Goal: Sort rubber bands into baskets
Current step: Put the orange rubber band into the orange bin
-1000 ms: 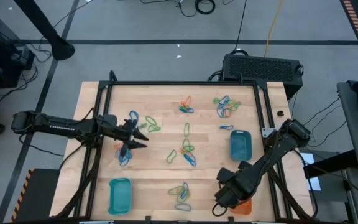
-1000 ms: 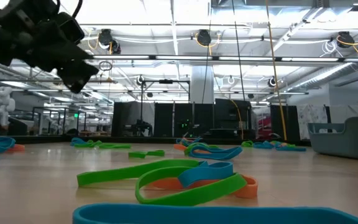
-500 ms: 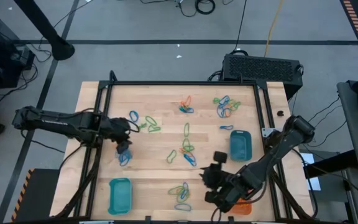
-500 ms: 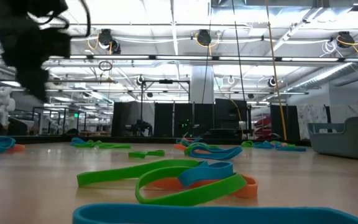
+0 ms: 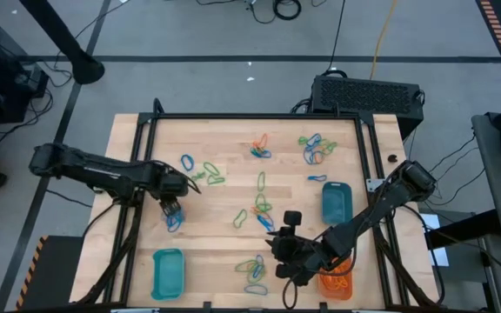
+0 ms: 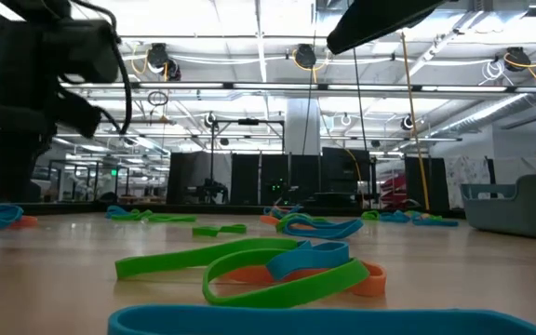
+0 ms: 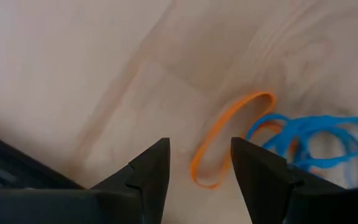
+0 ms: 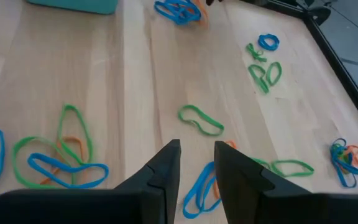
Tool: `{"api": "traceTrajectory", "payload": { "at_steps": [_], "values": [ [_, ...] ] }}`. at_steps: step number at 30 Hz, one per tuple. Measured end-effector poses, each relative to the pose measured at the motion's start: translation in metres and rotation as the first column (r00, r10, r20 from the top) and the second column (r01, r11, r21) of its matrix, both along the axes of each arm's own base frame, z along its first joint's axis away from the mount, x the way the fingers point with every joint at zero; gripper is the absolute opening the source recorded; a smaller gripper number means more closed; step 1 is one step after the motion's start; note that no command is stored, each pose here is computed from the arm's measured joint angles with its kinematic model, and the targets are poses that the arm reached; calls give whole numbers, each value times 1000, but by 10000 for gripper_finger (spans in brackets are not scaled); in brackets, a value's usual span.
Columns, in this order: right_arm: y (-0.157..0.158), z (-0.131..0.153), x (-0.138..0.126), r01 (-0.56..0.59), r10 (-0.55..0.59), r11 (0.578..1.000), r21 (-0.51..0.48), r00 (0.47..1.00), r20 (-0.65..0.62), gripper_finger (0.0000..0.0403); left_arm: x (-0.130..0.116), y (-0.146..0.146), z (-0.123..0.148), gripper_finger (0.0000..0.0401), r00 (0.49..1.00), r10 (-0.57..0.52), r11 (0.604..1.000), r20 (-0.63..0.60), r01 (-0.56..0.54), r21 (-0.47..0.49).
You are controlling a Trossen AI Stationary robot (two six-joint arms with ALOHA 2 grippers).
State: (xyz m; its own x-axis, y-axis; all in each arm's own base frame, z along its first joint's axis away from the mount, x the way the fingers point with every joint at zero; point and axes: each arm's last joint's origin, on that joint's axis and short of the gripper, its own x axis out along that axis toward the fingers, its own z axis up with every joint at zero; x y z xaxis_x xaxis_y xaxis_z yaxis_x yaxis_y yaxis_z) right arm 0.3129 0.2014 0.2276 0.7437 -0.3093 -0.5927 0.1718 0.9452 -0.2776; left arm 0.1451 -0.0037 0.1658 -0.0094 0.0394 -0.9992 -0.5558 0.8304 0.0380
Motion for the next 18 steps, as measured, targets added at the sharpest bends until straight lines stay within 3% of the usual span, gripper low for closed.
{"api": "traceTrajectory", "payload": {
  "at_steps": [18],
  "values": [
    [1, 2, 2, -17, 17, 1000, 3, 1000, 20, 90, 18, -1, -24, 176, 994, -90, 996, -66, 90, -9]
  ]
}}
